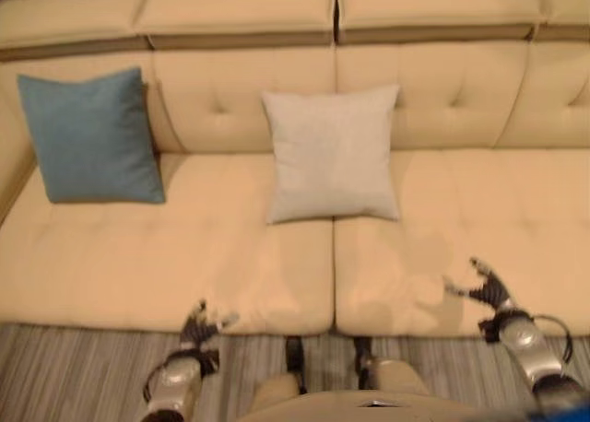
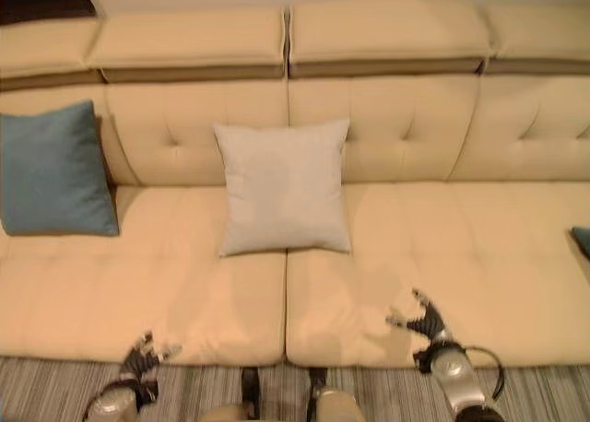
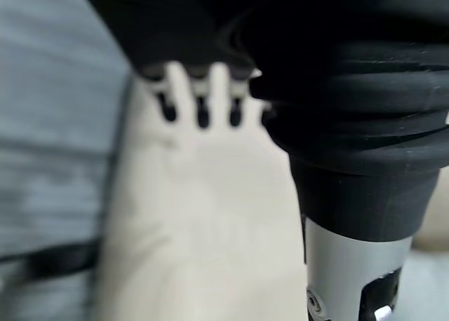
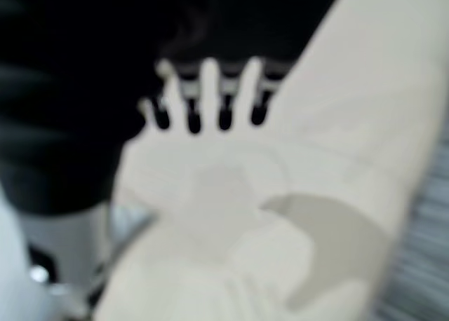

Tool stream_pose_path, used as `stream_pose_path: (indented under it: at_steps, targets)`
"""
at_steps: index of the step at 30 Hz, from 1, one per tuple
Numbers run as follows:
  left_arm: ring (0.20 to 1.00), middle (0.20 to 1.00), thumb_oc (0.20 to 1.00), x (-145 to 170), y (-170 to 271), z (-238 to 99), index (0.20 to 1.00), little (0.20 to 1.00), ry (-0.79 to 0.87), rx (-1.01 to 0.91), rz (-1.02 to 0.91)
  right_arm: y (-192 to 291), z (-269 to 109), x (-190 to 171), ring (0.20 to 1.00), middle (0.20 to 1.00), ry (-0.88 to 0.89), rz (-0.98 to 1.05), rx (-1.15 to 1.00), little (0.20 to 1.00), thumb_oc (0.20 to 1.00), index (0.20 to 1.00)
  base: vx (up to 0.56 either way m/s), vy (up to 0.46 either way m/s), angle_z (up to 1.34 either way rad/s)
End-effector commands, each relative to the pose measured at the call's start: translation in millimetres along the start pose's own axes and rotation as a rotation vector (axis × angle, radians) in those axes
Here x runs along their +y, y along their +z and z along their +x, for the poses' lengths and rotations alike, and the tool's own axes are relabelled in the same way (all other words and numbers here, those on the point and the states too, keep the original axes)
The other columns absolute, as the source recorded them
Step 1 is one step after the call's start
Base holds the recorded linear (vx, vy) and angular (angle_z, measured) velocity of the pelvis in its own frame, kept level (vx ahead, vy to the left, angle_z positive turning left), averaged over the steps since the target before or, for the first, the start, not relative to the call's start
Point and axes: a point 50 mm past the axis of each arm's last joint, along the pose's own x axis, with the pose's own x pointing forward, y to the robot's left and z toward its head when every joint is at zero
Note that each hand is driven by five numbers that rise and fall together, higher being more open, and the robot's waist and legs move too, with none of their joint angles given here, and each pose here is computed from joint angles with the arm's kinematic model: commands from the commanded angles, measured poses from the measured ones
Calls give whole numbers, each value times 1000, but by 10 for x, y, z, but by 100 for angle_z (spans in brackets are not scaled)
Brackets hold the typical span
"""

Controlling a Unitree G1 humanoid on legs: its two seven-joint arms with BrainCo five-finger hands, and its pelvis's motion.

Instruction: Pick up all the scattered cushions and arrange them neatly on the sofa.

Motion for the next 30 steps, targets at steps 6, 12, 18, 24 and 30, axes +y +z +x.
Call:
stream_pose_path:
  at_steps: [6, 12, 18, 24, 30]
  targets:
    - [1000, 1000, 1000, 33, -213, -13, 1000, 1000, -13, 125, 66, -356, -124, 365, 1000, 1000, 98, 39, 171, 1000, 1000, 1000, 3, -15, 9]
    - [1000, 1000, 1000, -14, -206, -10, 1000, 1000, -21, 121, 60, -409, -130, 394, 1000, 1000, 117, 14, 211, 1000, 1000, 1000, -54, 74, -33]
    - [1000, 1000, 1000, -94, -11, 71, 1000, 1000, -37, 79, 83, -366, -47, 454, 1000, 1000, 125, 5, 284, 1000, 1000, 1000, -252, 262, -99]
    - [1000, 1000, 1000, 18, -16, 84, 1000, 1000, -19, 103, 164, -319, -33, 552, 1000, 1000, 156, -4, 284, 1000, 1000, 1000, -256, 123, -127]
    - [1000, 1000, 1000, -65, -52, 74, 1000, 1000, -63, 120, 178, -456, -129, 630, 1000, 1000, 173, 27, 332, 1000, 1000, 1000, -105, -21, -51]
